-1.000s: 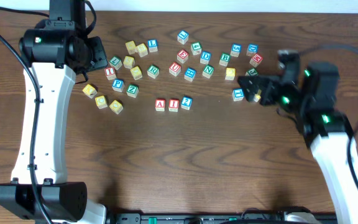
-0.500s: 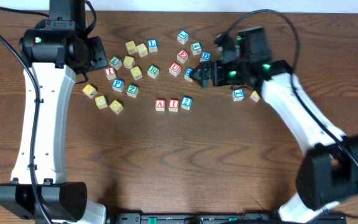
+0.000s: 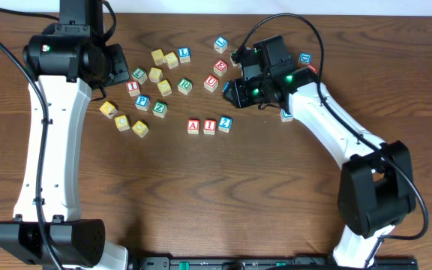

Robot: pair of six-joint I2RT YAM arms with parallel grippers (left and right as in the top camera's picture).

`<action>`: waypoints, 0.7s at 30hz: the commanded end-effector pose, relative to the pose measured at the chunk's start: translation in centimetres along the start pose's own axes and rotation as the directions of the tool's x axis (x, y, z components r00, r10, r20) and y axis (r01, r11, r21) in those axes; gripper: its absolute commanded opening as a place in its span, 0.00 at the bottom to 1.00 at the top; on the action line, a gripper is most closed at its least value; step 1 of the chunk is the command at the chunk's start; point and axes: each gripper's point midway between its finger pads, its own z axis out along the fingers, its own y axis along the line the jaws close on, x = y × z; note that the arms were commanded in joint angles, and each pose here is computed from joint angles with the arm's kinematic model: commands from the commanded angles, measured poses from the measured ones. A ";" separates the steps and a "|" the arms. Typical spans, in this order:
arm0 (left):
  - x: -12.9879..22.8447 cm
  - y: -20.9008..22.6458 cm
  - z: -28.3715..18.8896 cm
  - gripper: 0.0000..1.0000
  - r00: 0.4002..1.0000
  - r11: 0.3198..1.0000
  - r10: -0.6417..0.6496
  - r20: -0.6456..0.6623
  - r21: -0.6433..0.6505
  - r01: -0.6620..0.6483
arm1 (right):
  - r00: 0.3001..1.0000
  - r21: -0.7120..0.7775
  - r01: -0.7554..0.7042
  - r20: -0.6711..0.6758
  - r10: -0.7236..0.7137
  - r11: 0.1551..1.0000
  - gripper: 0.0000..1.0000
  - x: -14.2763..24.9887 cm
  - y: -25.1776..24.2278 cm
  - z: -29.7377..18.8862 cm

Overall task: Spell out AI2
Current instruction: 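Move the right gripper over the A I 2 row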

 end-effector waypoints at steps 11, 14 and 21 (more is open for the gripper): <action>-0.1 0.4 -0.2 0.45 1.000 1.000 0.011 0.006 -0.014 -0.011 | 0.973 0.234 -0.214 -0.038 0.229 0.948 0.01 3.1 -4.8 7.3; -0.1 0.4 -0.1 0.45 1.000 1.000 0.011 0.005 -0.015 -0.011 | 0.972 0.220 -0.211 -0.054 0.228 0.952 0.01 3.6 -4.6 8.0; -0.1 0.4 -0.1 0.45 1.000 1.000 0.011 0.006 -0.017 -0.011 | 0.990 0.119 -0.067 -0.112 0.081 0.991 0.01 4.1 -2.5 8.7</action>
